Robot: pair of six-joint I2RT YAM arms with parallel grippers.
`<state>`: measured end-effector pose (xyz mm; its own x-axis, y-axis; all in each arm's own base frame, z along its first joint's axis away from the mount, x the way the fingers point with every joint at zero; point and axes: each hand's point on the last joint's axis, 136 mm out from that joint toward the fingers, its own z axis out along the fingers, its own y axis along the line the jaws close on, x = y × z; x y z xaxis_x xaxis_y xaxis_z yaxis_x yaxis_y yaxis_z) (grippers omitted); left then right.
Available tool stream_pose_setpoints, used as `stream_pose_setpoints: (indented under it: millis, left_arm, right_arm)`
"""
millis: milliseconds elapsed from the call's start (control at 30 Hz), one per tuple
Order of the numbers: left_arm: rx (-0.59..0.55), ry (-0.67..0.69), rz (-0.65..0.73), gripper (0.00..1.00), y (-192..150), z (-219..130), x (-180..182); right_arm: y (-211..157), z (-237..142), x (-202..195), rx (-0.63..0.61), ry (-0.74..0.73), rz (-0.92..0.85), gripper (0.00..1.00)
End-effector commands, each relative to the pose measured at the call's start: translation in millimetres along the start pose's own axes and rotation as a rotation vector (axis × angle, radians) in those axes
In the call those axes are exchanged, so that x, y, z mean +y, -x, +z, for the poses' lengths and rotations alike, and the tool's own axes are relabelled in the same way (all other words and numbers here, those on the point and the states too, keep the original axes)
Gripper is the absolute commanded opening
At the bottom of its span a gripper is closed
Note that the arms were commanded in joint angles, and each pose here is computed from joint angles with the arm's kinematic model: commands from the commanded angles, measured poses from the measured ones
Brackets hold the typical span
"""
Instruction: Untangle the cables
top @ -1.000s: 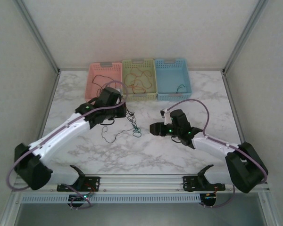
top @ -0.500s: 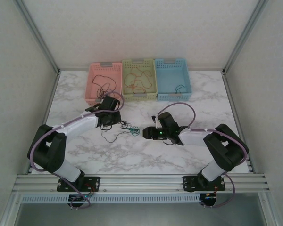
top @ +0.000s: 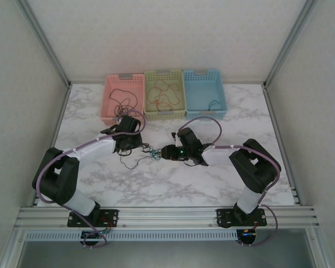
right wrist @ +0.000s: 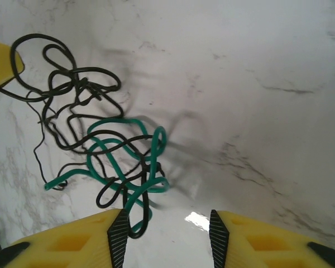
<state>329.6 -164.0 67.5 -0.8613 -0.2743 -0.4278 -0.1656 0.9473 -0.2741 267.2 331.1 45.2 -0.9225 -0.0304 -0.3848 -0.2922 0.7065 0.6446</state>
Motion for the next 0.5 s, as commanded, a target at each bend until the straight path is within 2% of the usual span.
stream_pose_setpoints:
  millis: [0,467]
  left_arm:
    - [-0.02,0.013,-0.017,0.0,3,-2,7]
    - [-0.015,0.02,-0.021,0.0,-2,0,13]
  right_arm:
    - [2,5,6,0.005,-0.001,0.006,0.43]
    - [12,-15,24,-0.016,0.01,0.016,0.49]
